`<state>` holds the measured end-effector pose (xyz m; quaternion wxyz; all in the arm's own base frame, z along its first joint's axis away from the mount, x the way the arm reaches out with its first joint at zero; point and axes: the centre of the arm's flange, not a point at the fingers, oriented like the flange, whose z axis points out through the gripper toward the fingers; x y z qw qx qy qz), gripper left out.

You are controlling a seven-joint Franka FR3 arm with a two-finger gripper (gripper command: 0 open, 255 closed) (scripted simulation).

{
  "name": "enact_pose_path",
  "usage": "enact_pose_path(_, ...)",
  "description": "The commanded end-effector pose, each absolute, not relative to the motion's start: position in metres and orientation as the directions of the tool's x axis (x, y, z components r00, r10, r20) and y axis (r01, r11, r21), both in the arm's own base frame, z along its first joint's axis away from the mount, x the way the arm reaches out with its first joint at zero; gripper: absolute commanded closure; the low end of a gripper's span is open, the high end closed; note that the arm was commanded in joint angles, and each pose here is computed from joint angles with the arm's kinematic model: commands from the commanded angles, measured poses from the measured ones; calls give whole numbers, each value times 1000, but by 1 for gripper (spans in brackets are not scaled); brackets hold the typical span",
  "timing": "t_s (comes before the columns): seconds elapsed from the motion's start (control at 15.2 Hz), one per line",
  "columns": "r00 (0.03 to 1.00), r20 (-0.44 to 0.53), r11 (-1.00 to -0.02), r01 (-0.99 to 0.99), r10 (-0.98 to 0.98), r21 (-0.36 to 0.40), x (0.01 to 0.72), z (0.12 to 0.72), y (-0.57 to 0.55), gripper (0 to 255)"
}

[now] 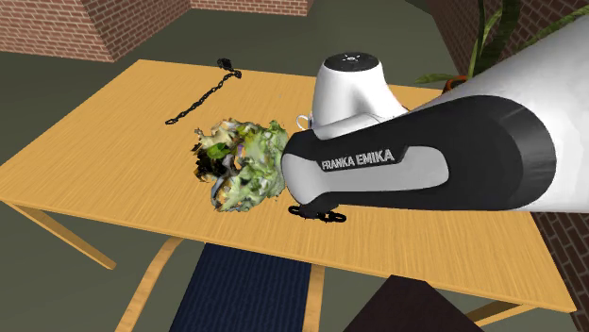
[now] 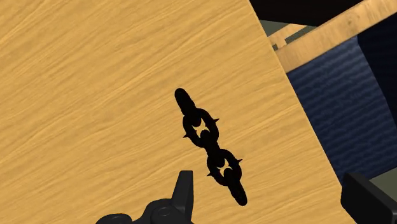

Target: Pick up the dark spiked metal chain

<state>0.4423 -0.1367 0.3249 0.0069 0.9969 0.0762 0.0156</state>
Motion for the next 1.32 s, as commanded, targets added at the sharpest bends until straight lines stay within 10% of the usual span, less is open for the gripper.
enact_pose_path(0.0,989,23,-989,149,149,12,450,300,-149,0)
enact_pose_path(1.06,990,-1,-990,140,140,-5,475,188,-185,0)
enact_pose_path(1.12,990,-1,-990,140,140,-5,476,189,-186,255)
enact_pose_path(1.25,990,-1,-990,140,140,-5,476,188,-186,255)
